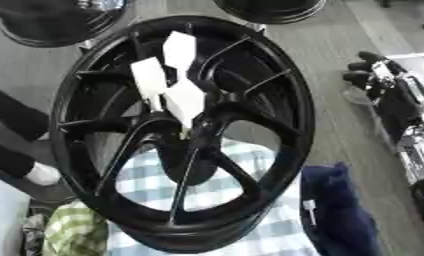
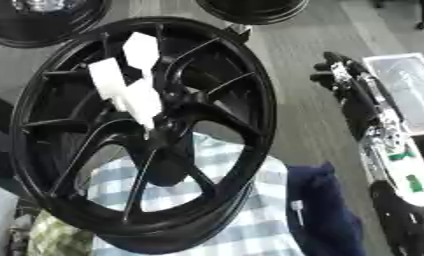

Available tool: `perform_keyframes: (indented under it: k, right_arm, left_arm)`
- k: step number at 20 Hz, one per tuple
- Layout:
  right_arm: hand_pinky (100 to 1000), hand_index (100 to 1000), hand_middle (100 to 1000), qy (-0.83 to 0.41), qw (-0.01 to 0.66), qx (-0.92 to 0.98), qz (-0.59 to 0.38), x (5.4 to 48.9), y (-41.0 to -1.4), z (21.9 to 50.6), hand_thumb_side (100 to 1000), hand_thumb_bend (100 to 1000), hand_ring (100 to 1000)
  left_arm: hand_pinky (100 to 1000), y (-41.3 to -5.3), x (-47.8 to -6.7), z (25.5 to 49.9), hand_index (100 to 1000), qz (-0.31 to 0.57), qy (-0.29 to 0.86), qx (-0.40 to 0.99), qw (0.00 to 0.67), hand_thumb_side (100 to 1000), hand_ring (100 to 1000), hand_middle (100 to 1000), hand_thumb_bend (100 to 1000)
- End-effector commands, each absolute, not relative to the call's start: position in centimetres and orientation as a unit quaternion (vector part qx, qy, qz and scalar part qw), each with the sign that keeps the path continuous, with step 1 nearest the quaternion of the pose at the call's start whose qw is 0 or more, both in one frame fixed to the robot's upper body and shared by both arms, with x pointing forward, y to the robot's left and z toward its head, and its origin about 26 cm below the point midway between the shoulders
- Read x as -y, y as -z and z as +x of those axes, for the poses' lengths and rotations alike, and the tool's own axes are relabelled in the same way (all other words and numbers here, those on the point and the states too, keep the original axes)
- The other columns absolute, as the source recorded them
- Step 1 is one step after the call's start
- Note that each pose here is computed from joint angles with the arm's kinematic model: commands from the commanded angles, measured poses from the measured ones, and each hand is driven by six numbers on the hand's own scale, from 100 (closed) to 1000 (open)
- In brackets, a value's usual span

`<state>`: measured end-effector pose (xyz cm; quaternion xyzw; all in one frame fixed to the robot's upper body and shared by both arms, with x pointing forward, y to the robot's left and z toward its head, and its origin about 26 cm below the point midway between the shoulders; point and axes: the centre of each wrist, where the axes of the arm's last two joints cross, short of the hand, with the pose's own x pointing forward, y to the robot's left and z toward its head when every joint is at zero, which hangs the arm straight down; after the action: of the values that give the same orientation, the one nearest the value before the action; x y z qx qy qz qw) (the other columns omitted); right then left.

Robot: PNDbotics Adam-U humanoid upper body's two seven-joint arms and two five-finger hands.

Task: Pull the pin out of the wheel hub.

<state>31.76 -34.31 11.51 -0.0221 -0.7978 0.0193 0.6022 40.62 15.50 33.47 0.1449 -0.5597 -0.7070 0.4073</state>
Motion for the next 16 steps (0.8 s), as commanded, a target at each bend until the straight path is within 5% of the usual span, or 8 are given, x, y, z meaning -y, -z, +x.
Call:
perform_keyframes:
  k: [1,16]
  right_arm:
    - [935,831,691,-0.028,0.594,0.803,-0.031,34.8,-12.4,31.8,588,100,733]
    - [936,831,691,-0.028,0.598,0.801,-0.027,34.7,-12.2,31.9,594,100,733]
  left_arm:
    - [869,-34.2,-15.0,40.7,848,0.163,0.722,0.540,0.400,852,834,782,297]
    - [947,-32.6,-15.2,41.6,858,0.200,0.770,0.465,0.389,743,871,776,630]
